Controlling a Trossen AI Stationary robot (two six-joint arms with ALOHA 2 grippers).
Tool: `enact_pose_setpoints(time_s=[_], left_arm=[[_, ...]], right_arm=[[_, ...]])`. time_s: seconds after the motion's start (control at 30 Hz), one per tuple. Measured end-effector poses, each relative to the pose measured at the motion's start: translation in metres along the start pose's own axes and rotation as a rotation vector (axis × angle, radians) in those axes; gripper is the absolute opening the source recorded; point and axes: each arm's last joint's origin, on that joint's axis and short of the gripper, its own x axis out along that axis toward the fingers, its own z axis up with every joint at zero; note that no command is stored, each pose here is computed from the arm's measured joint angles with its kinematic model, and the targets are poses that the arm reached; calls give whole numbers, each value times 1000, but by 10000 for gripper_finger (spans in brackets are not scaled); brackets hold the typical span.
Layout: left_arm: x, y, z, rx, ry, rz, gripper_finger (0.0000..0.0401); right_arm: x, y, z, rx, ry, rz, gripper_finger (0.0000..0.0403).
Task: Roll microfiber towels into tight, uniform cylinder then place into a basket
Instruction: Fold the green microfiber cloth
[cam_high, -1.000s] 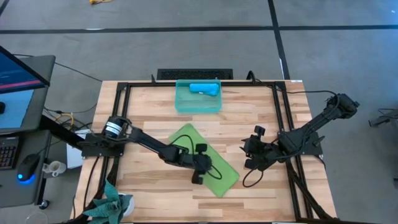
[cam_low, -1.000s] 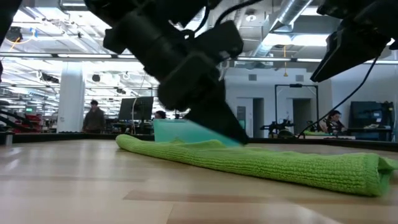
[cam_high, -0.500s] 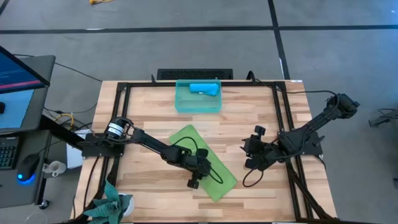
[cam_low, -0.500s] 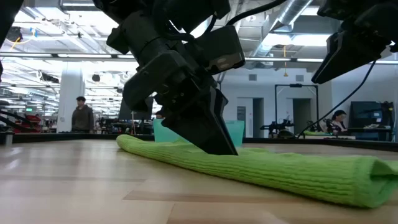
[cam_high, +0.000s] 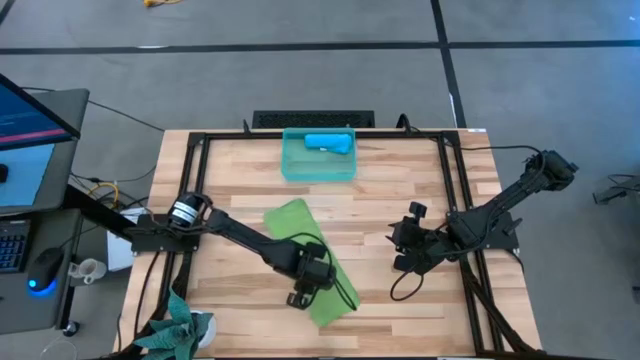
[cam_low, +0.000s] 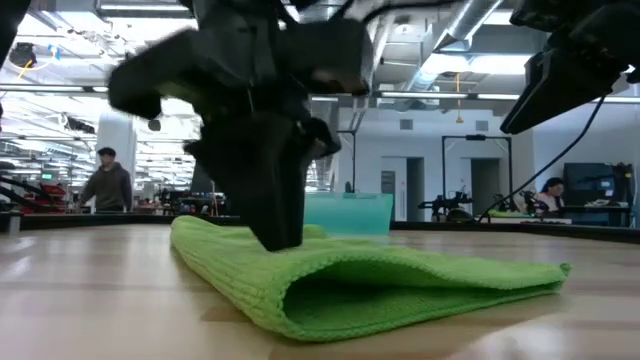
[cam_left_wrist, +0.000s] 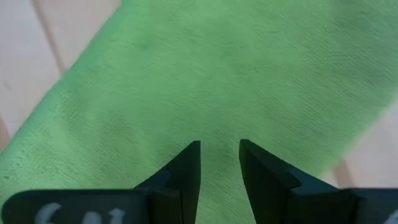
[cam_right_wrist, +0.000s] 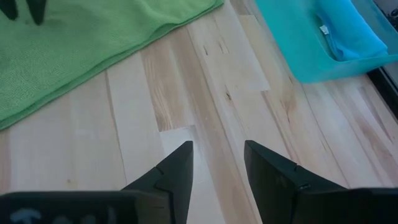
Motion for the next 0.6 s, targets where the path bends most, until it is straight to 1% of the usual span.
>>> enact_pose_setpoints(time_s=[0.13, 0.23, 0.33, 0.47, 0.53, 0.6], left_arm=[[-9, -16, 3, 38, 37, -2, 103], [-16, -27, 4, 68, 72, 48, 103], [-26, -31, -1, 78, 159, 190, 103], [-36, -24, -19, -5, 341, 419, 103], [-41, -20, -28, -54, 428, 476, 103], [-42, -17, -37, -90, 497, 501, 103]], right_arm=[[0, 0, 0, 0, 0, 0, 165], [0, 0, 0, 0, 0, 0, 164], [0, 0, 0, 0, -1, 0, 164], [0, 0, 1, 5, -5, 3, 164], [0, 0, 1, 5, -5, 3, 166], [0, 0, 1, 5, -5, 3, 166]])
